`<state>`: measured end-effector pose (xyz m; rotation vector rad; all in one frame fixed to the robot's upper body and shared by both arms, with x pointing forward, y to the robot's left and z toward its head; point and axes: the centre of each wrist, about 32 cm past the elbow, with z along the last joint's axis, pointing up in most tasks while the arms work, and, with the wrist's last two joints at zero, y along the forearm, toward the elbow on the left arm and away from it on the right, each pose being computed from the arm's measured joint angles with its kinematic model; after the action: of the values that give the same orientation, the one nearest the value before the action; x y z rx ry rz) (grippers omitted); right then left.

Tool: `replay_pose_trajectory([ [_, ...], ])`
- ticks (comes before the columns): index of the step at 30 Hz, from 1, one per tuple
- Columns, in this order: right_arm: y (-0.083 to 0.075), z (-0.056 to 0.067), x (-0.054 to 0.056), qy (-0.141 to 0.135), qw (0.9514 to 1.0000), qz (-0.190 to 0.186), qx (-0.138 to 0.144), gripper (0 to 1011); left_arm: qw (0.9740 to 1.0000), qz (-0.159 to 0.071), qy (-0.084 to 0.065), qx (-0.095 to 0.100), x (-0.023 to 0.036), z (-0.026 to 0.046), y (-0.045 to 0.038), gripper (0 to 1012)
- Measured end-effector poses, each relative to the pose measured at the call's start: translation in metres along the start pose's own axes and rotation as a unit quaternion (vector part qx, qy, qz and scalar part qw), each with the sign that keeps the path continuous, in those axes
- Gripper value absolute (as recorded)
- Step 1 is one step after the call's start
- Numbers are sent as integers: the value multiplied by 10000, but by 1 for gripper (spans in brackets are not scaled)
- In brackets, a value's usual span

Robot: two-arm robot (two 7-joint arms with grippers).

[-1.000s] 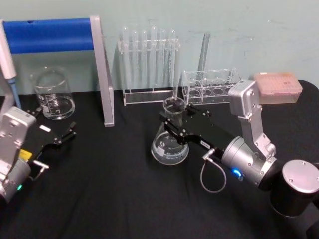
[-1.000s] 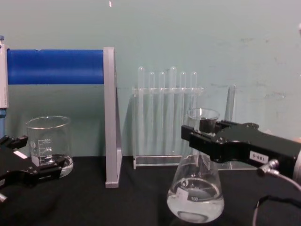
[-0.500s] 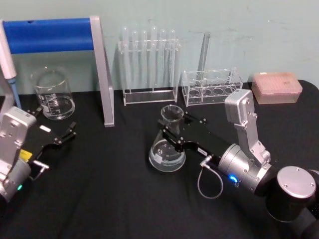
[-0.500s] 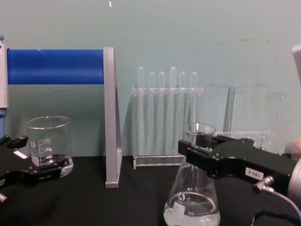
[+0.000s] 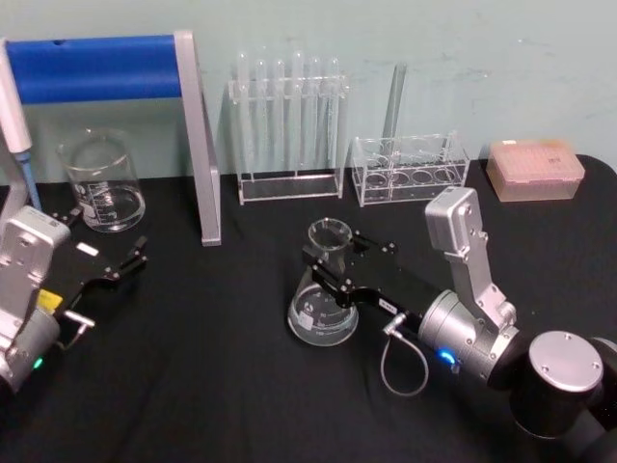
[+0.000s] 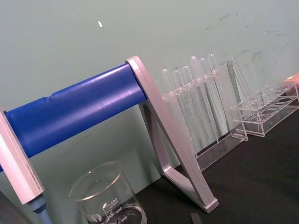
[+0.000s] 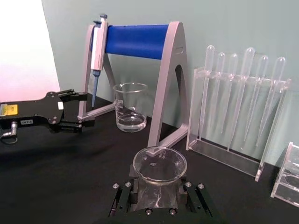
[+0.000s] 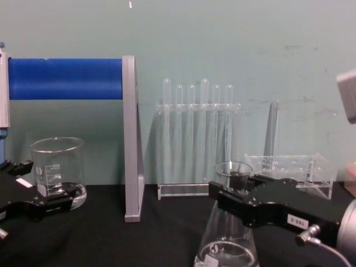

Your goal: Grasp the erlenmeyer flask with one hand, shake it three times, then place it back.

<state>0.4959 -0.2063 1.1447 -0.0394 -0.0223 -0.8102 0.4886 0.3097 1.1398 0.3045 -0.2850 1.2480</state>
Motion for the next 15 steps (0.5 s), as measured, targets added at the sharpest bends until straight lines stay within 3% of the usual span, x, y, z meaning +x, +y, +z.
replay_pose_trajectory([
  [15,2,-28,-9,12,10000,-12,-81,456,10000,0,0,0,0,0,0,1001],
])
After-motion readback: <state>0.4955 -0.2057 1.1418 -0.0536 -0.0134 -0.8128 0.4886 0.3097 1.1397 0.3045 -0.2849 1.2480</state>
